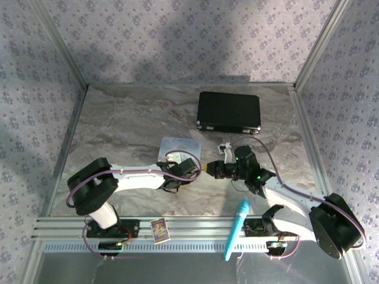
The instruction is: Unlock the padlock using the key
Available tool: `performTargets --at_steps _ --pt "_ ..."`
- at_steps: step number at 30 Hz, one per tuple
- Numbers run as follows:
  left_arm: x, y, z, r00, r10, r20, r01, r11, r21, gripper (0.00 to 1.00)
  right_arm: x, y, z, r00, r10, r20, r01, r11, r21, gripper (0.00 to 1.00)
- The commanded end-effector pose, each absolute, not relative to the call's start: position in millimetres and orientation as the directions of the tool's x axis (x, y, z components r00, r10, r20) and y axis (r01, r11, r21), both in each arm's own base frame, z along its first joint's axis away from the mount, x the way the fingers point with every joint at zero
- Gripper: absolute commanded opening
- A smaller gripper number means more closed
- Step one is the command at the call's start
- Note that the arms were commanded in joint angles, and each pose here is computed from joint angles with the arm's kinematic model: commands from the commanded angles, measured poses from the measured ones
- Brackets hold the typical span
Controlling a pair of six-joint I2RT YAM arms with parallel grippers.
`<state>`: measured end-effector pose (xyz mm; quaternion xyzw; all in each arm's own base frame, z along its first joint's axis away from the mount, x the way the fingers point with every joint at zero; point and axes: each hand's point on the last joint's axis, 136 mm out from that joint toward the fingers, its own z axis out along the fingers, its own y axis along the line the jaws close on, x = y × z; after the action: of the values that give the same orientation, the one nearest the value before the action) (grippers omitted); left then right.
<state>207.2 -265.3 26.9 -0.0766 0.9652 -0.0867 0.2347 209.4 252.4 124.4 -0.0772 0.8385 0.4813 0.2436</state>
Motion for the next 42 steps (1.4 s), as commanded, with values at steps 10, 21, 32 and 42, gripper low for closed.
performTargets --at_steps 10,21,32,42 --pt "206 -294 22 -0.893 -0.217 -0.396 -0.019 0.894 -0.447 0.34 205 251 122 -0.862 0.120 -0.493 -0.363 0.532 0.765 0.00" --pt "201 -290 23 -0.908 -0.238 -0.344 -0.074 0.901 -0.427 0.21 203 250 96 -0.882 0.168 -0.440 -0.277 0.571 0.773 0.00" --pt "202 -289 35 -0.834 -0.534 -0.143 -0.368 0.729 -0.577 0.11 204 246 69 -0.801 0.408 -0.439 -0.111 0.620 0.777 0.00" --pt "200 -292 35 -0.696 -0.715 0.068 -0.583 0.508 -0.634 0.08 211 245 70 -0.728 0.531 -0.433 -0.026 0.610 0.792 0.00"
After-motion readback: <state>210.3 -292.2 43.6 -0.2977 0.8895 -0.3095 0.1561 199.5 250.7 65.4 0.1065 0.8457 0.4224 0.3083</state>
